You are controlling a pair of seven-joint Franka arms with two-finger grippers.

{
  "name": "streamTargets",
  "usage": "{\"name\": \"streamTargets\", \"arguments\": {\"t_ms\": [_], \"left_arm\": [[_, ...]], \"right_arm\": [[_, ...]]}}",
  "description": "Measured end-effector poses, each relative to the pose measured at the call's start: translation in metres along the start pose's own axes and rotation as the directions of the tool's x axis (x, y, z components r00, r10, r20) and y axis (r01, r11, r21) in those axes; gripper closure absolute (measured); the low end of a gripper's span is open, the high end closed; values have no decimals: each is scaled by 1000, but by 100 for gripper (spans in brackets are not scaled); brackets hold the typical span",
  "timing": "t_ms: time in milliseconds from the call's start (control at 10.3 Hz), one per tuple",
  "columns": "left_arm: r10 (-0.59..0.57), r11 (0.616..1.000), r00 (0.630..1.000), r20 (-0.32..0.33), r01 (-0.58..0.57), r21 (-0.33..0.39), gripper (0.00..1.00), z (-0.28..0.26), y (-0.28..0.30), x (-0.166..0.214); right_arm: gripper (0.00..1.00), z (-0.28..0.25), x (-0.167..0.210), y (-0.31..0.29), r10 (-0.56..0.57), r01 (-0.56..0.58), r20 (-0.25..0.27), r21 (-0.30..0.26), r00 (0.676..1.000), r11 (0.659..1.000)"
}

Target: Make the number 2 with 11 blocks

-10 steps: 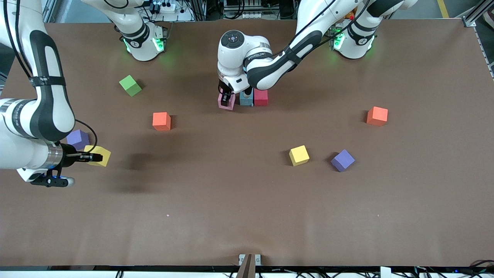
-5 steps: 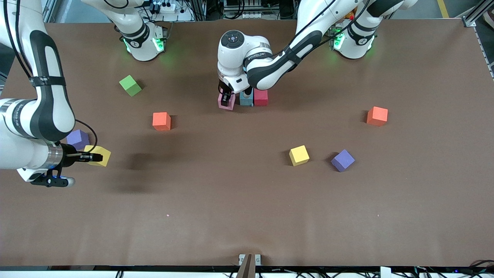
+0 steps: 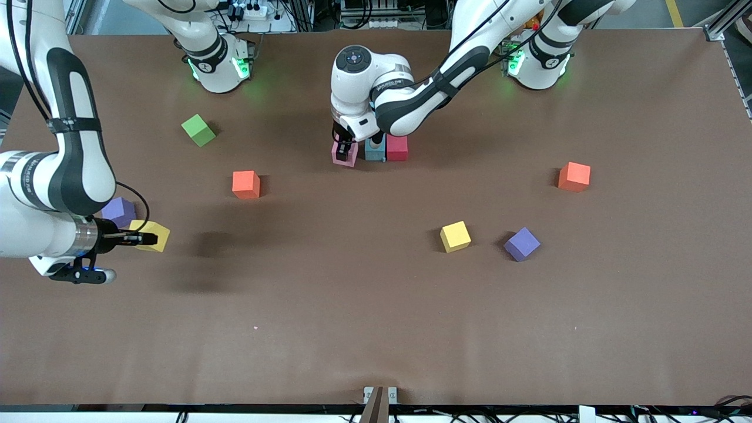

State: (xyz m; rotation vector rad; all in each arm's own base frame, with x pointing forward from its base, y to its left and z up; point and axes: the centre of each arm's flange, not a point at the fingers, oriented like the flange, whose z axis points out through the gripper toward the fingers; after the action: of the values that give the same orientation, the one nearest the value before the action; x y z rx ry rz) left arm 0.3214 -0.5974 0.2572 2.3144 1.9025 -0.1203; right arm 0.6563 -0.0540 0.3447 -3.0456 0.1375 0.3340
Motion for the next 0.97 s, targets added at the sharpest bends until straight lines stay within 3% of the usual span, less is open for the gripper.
{"name": "streamTargets", "arguments": {"t_ms": [974], "left_arm": [[-27, 1000, 1000, -4, 27, 0, 38, 2, 2, 2]], "right_arm": [[44, 4, -1, 0, 1, -1, 7, 0, 1000, 1000]]}}
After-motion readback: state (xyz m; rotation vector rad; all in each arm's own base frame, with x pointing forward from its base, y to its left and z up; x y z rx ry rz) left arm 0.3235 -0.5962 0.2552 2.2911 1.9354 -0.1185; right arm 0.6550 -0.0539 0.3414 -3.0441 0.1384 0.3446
